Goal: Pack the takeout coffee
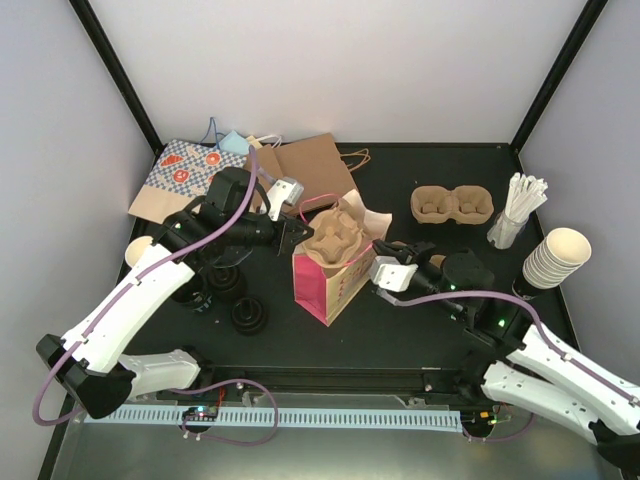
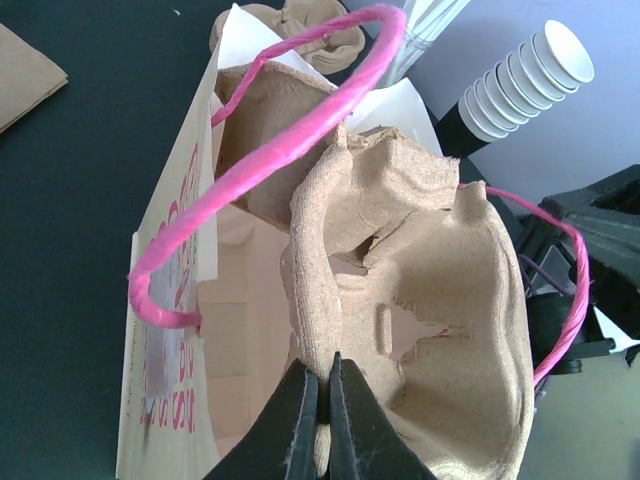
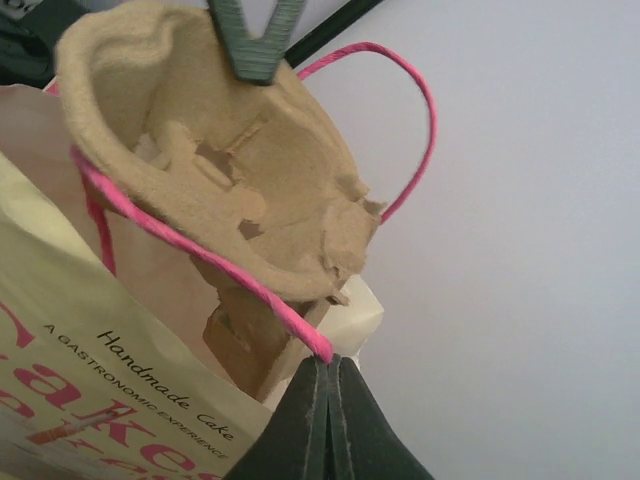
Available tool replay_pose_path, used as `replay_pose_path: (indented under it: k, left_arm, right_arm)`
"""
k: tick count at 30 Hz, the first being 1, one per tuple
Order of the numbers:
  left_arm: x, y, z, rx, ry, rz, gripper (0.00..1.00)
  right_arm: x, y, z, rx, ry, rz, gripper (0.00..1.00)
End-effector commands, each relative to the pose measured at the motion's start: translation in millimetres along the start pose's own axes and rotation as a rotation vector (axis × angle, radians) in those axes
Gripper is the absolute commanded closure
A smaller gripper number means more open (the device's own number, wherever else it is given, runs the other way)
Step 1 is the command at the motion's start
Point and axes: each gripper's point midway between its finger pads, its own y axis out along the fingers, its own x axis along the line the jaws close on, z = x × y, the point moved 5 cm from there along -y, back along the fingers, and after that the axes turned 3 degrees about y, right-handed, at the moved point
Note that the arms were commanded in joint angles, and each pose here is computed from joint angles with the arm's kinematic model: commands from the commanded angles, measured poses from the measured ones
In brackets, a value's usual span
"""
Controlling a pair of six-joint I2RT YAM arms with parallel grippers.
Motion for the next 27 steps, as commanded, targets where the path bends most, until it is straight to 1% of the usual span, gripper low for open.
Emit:
replay_pose_path:
  k: [1, 5, 9, 15, 17, 18, 22, 25, 27]
  left_arm:
    - [5, -2, 2, -0.009, 0.008, -0.022, 0.99]
    - [6, -2, 3, -0.006, 0.006, -0.025, 0.98]
    - [7, -2, 3, -0.006, 0.007, -0.027, 0.98]
    - [8, -1, 3, -0.004, 0.007, -0.028, 0.98]
    - [8, 0, 3, -0.005, 0.005, -0.027, 0.98]
    - [8, 0, 3, -0.003, 0.005, -0.025, 0.98]
    - [8, 2, 3, -0.003, 0.000, -0.018, 0.98]
    - [6, 4, 2, -0.003, 0.002, 0.002, 0.98]
    - [5, 4, 1, -0.001, -0.001, 0.010, 0.98]
  right_arm:
    - [-17, -10, -2, -0.041, 0.205, 0.134, 0.99]
    - [-20, -21, -1, -0.128, 0.410, 0.209, 0.99]
    - [-18, -27, 8, -0.168, 0.593, 0.271, 0.99]
    - [-20, -41, 25, -0.203, 0.801, 0.393, 0.98]
    - [-18, -45, 28, -0.205, 0.831, 0.402, 0.97]
    - [-17, -46, 31, -0.198, 0.846, 0.406, 0.96]
    - [-20, -54, 49, -0.123, 0.969, 0.504, 0.83]
    - [-18, -58, 51, -0.107, 0.982, 0.498, 0.77]
    - [-17, -61, 49, -0.111, 0.977, 0.475, 0.69]
